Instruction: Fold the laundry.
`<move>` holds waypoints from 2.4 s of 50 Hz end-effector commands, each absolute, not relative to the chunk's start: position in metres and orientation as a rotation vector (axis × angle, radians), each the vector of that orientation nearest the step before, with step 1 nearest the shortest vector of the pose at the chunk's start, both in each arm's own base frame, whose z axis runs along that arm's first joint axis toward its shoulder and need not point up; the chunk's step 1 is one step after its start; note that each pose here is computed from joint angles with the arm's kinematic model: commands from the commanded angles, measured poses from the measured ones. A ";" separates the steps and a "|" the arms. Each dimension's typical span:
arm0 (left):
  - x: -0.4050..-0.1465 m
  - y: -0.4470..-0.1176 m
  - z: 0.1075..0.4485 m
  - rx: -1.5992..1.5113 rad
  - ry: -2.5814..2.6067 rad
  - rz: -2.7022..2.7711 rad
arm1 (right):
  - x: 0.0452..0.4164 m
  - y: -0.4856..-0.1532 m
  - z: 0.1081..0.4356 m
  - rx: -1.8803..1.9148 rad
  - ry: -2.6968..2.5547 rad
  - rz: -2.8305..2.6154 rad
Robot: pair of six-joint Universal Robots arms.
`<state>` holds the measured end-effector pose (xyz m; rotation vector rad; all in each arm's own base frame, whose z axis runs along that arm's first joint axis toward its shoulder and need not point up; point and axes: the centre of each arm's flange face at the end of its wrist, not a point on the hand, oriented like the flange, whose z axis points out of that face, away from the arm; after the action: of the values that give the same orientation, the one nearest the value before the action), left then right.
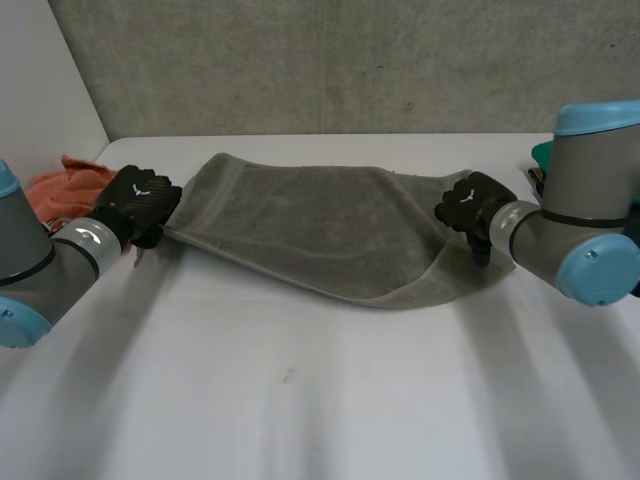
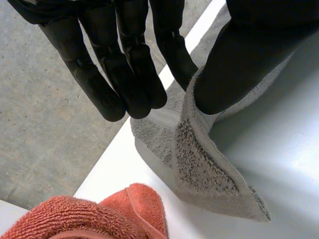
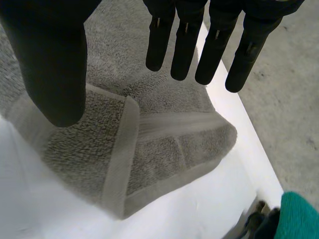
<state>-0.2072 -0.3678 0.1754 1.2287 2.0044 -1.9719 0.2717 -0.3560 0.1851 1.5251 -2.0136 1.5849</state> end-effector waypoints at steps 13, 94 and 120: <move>-0.205 -0.367 0.187 1.203 1.984 -1.995 | 0.285 -0.380 0.133 1.710 -1.919 1.451; -0.209 -0.399 0.226 1.029 1.950 -2.157 | 0.246 -0.375 0.213 0.792 -1.941 2.131; -0.170 -0.250 0.189 1.813 2.257 -1.038 | 0.169 -0.277 0.177 1.483 -2.066 1.107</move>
<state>-0.1623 -0.2475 0.1754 1.7046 2.3316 -1.0708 0.1660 -0.2701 0.1742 1.4684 -2.1207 1.0494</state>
